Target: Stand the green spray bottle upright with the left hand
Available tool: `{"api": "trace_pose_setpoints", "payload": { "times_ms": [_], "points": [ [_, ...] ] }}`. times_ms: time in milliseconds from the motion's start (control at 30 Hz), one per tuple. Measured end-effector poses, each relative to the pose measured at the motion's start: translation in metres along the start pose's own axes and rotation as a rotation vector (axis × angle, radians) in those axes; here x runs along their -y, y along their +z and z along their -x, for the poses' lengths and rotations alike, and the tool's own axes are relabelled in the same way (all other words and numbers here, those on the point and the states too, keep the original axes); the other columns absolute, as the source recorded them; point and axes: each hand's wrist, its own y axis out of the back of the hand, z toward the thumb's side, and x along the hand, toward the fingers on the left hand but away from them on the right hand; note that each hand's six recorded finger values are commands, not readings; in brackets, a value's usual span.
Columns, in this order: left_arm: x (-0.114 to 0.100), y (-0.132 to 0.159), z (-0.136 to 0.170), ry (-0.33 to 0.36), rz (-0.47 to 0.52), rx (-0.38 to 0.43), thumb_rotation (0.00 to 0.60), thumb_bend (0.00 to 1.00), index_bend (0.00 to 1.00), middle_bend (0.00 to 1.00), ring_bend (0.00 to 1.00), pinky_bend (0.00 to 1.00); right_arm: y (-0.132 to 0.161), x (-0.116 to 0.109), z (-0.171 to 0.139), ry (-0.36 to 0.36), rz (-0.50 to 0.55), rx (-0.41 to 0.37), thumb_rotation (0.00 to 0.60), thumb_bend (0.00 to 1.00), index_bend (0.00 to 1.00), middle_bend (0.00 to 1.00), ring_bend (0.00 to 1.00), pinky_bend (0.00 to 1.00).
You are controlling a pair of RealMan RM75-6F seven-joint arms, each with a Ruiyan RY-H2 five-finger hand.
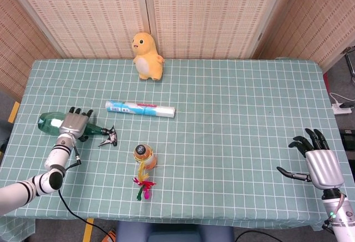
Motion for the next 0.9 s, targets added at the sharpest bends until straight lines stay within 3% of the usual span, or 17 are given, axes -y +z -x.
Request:
{"api": "trace_pose_setpoints", "payload": {
  "times_ms": [533, 733, 900],
  "points": [
    [0.001, 0.003, -0.009, 0.040, -0.020, -0.008, 0.600, 0.28, 0.03, 0.43, 0.18, 0.09, 0.000, 0.000, 0.000, 0.000, 0.002, 0.004, 0.600, 0.00, 0.38, 0.26, 0.06, 0.07],
    [-0.014, 0.001, -0.005, 0.120, -0.017, -0.003, 0.600, 0.29, 0.13, 0.54, 0.23, 0.12, 0.000, 0.000, 0.000, -0.003, 0.004, 0.001, 0.600, 0.00, 0.38, 0.26, 0.06, 0.07],
    [-0.033, 0.001, 0.005, 0.204, -0.018, 0.025, 0.600, 0.28, 0.19, 0.59, 0.26, 0.14, 0.000, 0.000, 0.000, -0.006, 0.007, -0.001, 0.600, 0.00, 0.38, 0.26, 0.06, 0.07]
  ]
}}
